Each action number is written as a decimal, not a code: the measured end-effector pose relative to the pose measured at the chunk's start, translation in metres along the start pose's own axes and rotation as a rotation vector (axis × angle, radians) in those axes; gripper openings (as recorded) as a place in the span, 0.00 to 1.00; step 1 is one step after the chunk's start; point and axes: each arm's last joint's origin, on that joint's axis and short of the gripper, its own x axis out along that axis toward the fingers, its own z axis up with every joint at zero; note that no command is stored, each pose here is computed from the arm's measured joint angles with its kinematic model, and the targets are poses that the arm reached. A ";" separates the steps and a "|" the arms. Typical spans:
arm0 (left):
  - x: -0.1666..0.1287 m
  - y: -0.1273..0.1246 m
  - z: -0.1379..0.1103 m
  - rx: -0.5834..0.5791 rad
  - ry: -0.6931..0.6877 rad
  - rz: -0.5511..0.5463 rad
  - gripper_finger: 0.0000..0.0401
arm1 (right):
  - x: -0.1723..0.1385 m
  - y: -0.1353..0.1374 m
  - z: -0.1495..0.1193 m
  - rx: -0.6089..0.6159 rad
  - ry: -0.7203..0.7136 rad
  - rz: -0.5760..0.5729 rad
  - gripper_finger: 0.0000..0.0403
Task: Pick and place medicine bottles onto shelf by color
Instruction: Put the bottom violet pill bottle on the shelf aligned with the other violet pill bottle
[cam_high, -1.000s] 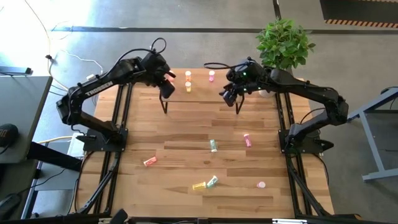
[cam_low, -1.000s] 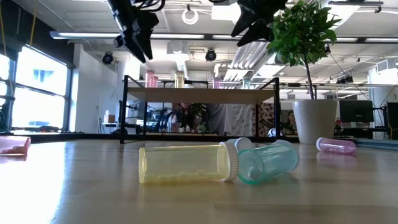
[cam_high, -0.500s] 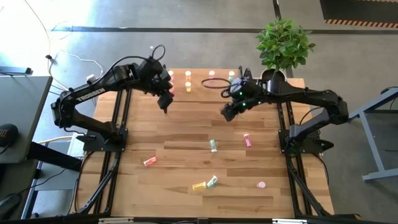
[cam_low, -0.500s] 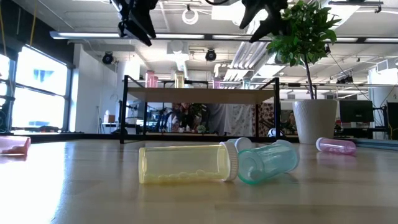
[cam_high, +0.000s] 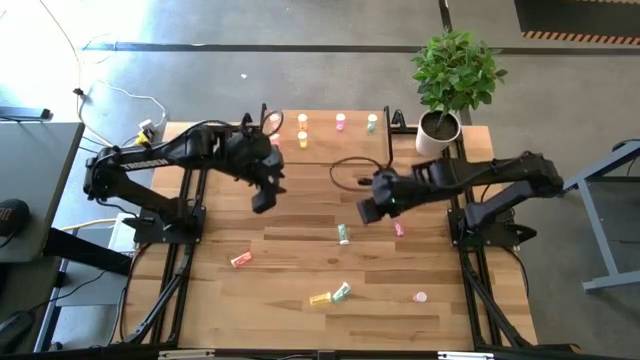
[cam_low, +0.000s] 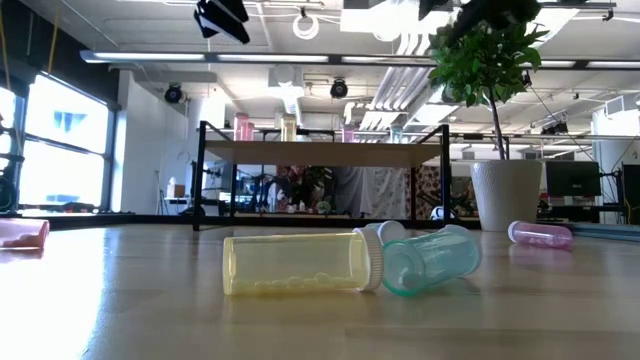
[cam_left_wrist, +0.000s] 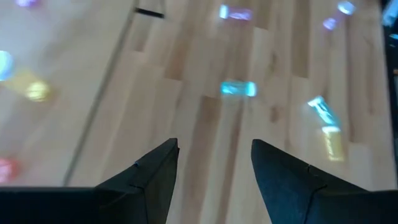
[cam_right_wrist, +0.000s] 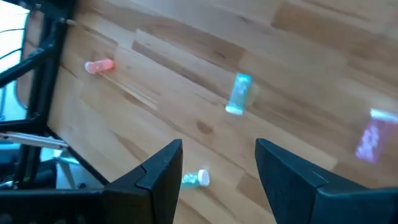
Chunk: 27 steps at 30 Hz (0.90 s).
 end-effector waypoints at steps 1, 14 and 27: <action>0.000 -0.004 -0.001 0.006 0.003 -0.010 0.49 | 0.000 0.000 -0.005 0.009 -0.001 -0.014 0.48; 0.035 -0.046 -0.035 0.046 0.115 -0.087 0.49 | 0.022 -0.012 -0.078 0.045 0.093 -0.123 0.48; 0.040 -0.075 -0.041 0.087 0.050 -0.146 0.49 | 0.030 -0.033 -0.148 0.099 0.236 -0.182 0.48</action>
